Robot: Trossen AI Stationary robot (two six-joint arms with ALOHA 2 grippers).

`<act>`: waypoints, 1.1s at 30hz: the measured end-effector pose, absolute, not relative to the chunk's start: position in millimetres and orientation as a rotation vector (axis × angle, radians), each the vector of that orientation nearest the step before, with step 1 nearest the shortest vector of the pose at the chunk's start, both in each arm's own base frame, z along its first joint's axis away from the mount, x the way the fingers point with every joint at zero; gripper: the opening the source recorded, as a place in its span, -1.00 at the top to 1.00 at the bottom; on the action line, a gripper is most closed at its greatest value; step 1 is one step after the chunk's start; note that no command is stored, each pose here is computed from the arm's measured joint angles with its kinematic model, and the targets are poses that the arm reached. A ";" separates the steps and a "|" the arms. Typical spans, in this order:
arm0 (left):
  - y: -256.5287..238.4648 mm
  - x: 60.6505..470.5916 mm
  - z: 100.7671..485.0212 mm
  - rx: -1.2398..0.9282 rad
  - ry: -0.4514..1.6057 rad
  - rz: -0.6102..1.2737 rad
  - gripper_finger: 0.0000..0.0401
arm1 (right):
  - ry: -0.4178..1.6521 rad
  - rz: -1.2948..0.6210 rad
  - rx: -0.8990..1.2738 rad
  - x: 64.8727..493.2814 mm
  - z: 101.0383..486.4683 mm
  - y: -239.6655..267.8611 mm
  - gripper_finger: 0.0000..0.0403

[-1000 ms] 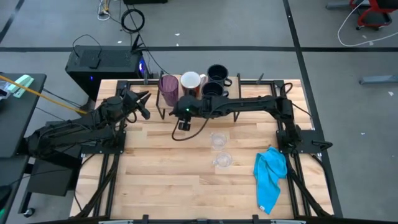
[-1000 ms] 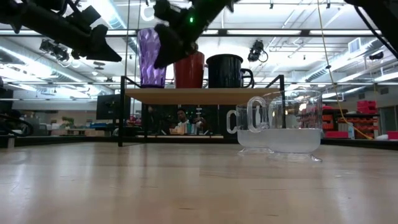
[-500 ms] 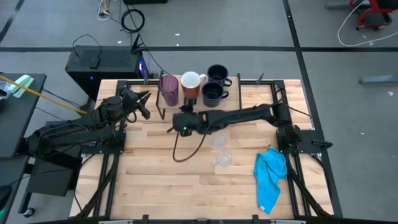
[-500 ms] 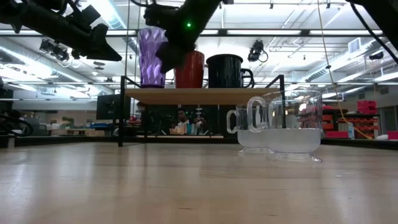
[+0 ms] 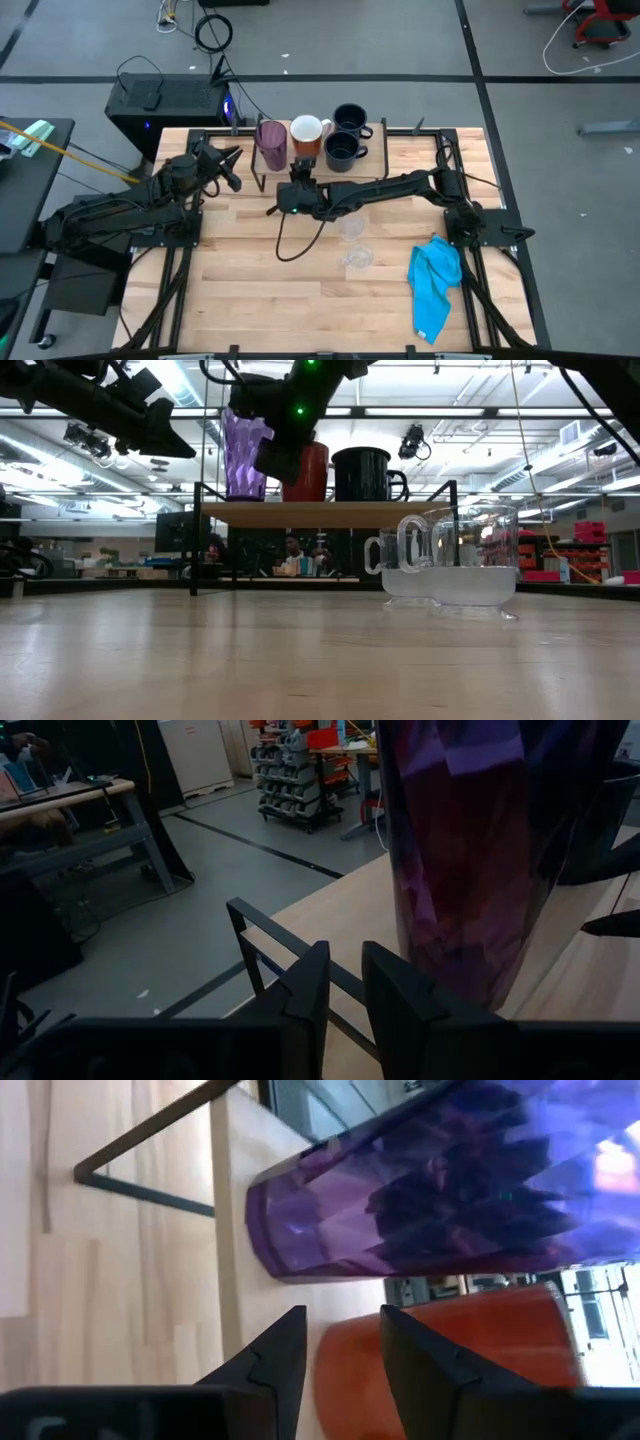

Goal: Stack small to large cups/mugs on shelf
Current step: Adjust the purple cup on the shelf

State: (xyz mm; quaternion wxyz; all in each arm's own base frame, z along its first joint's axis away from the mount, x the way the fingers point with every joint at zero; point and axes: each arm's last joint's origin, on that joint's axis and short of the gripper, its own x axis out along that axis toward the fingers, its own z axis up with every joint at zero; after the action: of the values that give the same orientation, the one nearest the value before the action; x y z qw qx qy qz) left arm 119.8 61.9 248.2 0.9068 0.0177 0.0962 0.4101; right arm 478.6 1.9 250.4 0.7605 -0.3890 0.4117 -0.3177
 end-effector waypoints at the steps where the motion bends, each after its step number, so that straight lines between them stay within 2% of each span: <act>1: 61.8 119.8 248.2 0.036 0.199 0.846 0.64 | 0.888 -0.693 -0.849 479.3 251.3 2.1 0.34; 7: 61.8 119.8 248.2 0.036 0.198 0.846 0.66 | 0.884 -0.708 -0.891 483.6 249.0 2.1 0.36; 14: 61.8 119.8 248.1 0.036 0.199 0.846 0.64 | 0.957 -0.742 -1.012 493.1 219.2 10.5 0.36; 22: 61.8 119.1 248.8 0.096 0.220 0.849 0.65 | 0.956 -0.853 -1.022 492.6 221.6 9.9 0.38; 33: 68.1 113.0 260.1 0.184 0.164 1.065 0.72 | 0.950 -0.930 -1.019 491.0 223.6 12.0 0.44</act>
State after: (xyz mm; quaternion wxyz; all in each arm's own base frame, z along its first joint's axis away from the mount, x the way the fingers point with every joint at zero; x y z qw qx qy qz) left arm 113.0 68.1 260.1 0.8543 0.0875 0.0778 0.5064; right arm 491.0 12.0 223.6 0.6694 -0.4518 0.4215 -0.4124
